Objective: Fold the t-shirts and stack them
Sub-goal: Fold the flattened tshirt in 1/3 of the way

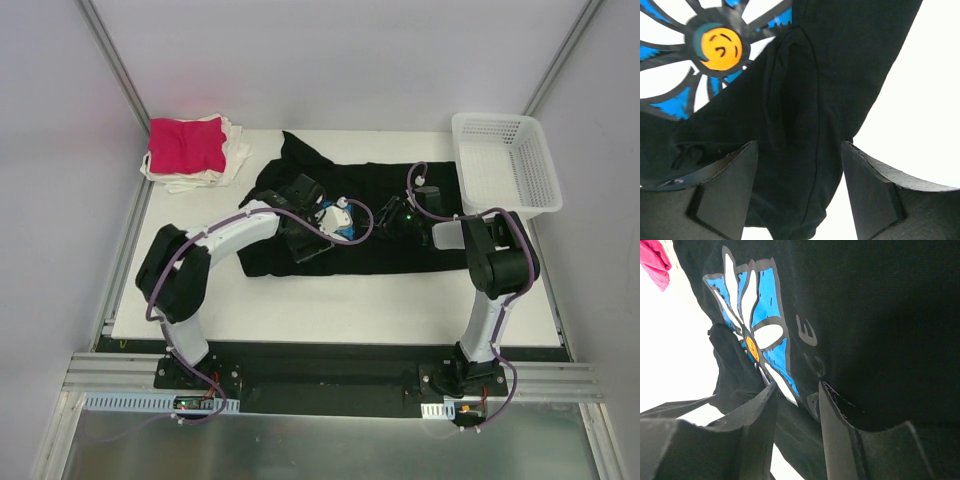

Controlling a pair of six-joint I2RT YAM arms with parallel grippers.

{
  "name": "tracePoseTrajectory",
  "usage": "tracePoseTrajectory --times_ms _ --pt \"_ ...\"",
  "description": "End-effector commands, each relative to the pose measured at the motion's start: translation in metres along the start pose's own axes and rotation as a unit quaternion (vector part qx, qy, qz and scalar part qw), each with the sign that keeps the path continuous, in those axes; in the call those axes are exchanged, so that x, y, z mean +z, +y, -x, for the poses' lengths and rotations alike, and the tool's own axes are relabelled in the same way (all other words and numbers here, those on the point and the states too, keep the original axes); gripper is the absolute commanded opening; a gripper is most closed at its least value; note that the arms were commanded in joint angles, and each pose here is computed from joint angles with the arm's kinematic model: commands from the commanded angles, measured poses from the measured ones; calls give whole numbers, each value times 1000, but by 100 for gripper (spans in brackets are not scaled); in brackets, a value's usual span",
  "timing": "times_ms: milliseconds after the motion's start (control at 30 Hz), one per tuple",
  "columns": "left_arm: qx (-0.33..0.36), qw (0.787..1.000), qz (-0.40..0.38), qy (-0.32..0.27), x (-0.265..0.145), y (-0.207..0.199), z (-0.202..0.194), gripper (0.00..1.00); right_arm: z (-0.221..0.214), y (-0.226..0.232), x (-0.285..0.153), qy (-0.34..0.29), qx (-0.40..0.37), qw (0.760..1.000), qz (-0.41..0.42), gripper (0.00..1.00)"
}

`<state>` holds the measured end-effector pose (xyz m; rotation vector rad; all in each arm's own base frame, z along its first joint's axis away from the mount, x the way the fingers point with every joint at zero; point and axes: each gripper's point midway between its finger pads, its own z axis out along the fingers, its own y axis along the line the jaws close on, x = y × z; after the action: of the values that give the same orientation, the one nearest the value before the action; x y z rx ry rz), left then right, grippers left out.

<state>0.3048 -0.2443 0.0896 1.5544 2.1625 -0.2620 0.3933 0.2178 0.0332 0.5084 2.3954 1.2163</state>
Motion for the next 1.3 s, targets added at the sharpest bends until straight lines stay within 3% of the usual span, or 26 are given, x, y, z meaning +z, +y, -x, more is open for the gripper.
tracePoseTrajectory --times_ms 0,233,367,533,867,967,1000,1100,1267 --pt "-9 999 -2 32 16 7 -5 65 12 12 -3 -15 -8 1000 16 40" --pt "-1 997 31 71 33 29 -13 65 11 8 -5 -15 -4 1000 16 38" --pt "-3 996 46 72 28 41 -14 59 11 6 -4 -15 -2 1000 16 35" --pt "-9 996 57 72 22 47 -16 35 11 2 -2 -13 2 1000 13 32" --pt "-22 995 57 80 19 41 -27 41 11 1 -2 -14 2 1000 12 31" --pt "-22 995 57 77 19 41 -25 29 11 0 -1 -12 6 1000 12 30" --pt "-23 995 56 77 19 41 -26 19 11 0 -1 -13 8 1000 13 30" --pt "-27 995 58 80 20 41 -26 3 11 1 -2 -14 7 1000 13 30" --pt "-23 995 61 74 19 44 -21 0 11 0 -1 -14 9 1000 12 29"
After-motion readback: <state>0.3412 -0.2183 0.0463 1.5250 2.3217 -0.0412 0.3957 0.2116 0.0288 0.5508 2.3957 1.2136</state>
